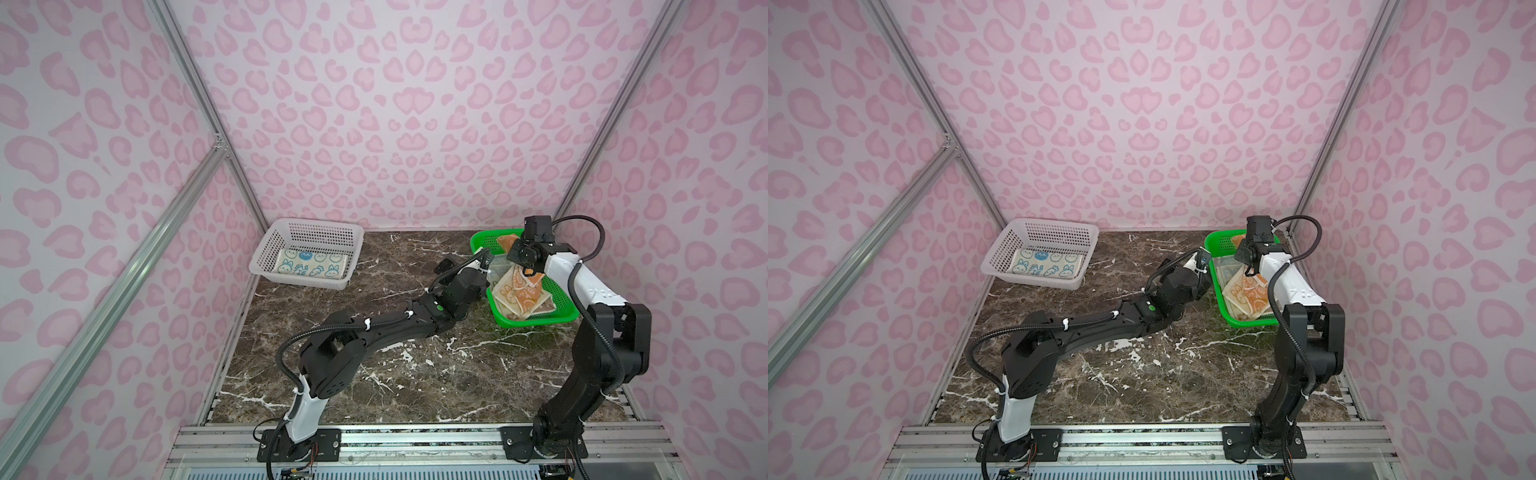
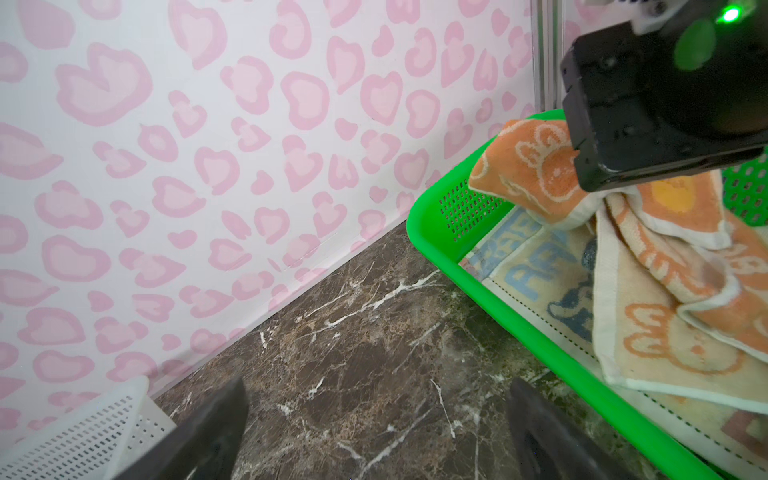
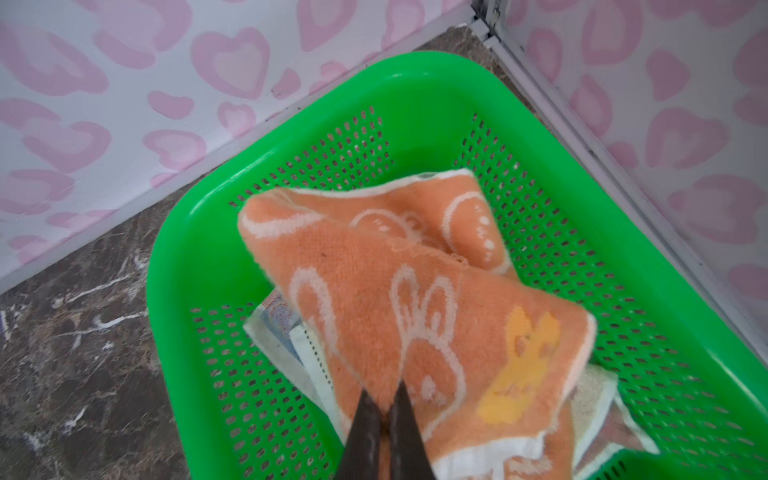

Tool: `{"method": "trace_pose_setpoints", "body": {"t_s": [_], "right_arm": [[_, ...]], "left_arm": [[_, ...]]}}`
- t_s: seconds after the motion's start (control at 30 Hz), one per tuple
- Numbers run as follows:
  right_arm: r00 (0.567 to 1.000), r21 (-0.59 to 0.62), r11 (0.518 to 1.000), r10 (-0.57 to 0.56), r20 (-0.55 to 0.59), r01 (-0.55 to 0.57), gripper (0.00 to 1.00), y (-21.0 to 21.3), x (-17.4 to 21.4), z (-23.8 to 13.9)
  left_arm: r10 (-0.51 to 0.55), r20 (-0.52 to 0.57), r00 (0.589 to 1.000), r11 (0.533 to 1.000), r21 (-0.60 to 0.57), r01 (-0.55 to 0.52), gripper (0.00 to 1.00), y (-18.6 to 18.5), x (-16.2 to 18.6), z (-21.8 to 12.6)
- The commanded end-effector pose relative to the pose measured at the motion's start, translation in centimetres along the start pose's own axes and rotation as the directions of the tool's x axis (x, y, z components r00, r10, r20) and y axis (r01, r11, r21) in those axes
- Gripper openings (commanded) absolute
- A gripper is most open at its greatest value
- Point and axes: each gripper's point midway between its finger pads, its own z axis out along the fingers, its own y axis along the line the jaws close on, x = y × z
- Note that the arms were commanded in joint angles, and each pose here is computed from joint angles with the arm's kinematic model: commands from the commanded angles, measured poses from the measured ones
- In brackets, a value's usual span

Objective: Fold and stack the towels
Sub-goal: 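Grasp the orange bunny towel in the green basket with the right gripper and lift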

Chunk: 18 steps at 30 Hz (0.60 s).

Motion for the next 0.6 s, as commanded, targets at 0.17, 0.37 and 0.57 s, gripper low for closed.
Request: {"method": "trace_pose_setpoints", "body": {"t_s": [0.17,0.37,0.57], "right_arm": [[0.997,-0.023,0.999,-0.032,0.077,0.034,0.03,0.6,-2.1,-4.8],[0.995,-0.077,0.996,-0.041,0.092,0.048,0.01,1.4,-2.7,-7.2],[0.997,-0.038,0.998,-0.056,0.062,0.058,0.01,0.7,-3.0,-7.0]], "left_arm": [[-0.089,-0.033,0.995,0.996,-0.012,0.089,0.98,3.2,-0.2,-3.4],[-0.182,-0.05,0.982,0.983,-0.009,0.182,0.98,4.9,-0.7,-5.4],[-0.262,-0.054,0.964,0.965,0.016,0.263,0.98,5.6,-1.2,-6.7]]}}
